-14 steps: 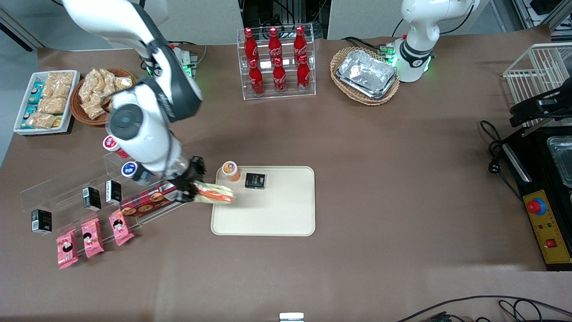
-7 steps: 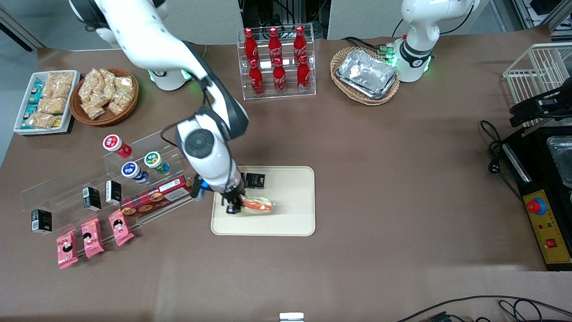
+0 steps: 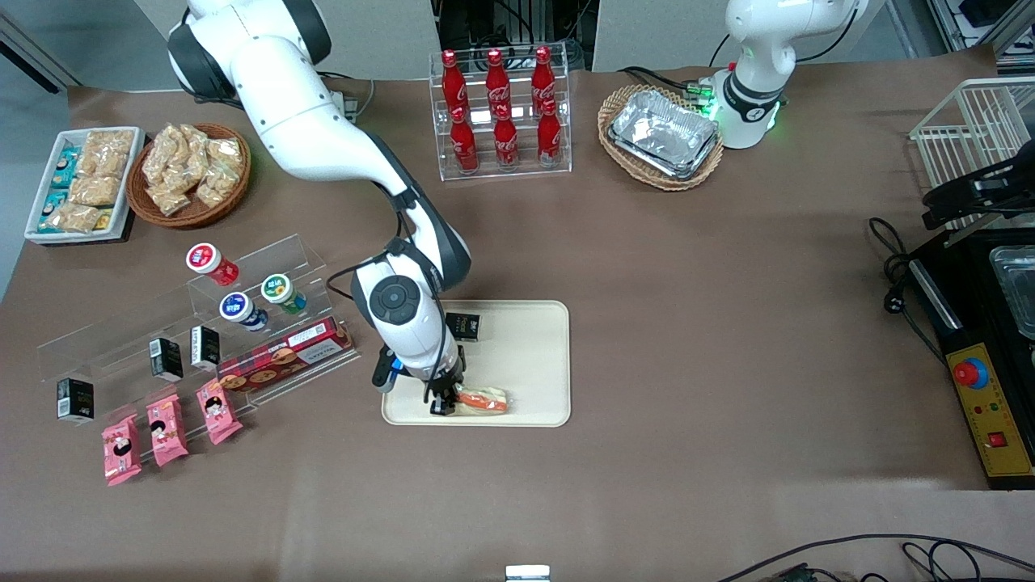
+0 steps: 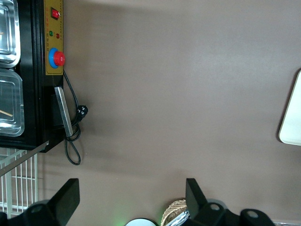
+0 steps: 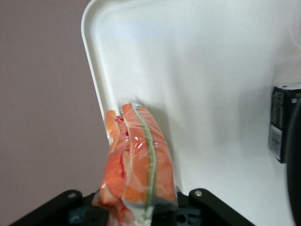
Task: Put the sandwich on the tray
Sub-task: 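Lower the sandwich onto the tray and open the right gripper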
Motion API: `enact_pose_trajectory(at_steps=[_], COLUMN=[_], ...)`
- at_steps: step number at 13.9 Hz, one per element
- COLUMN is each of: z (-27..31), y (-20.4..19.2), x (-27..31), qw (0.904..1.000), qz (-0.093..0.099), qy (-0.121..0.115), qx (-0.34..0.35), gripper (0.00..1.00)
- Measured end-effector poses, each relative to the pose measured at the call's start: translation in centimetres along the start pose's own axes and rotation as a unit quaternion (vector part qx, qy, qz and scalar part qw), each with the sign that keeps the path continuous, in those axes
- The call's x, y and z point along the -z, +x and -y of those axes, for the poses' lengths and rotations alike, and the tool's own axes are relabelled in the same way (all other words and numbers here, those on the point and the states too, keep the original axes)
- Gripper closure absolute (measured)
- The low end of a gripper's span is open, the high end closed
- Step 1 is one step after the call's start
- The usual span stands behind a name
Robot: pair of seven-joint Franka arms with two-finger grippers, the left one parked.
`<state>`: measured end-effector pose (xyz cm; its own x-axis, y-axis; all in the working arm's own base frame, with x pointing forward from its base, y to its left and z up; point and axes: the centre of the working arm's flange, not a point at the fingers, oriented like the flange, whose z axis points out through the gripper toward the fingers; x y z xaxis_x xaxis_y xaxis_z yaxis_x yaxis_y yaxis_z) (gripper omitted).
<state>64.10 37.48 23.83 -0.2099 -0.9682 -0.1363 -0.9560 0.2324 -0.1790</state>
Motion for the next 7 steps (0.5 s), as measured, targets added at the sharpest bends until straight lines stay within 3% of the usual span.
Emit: enact_pose_trajectory(at_steps=[4, 7], z=[-0.1, -0.3], y=[-0.3, -0.4], x=[-1.5, -1.8], qw=[1.0, 0.9998], qz=[-0.002, -0.004], qy=[-0.001, -0.001], qx=[-0.006, -0.02], gripper=[0.75, 0.48])
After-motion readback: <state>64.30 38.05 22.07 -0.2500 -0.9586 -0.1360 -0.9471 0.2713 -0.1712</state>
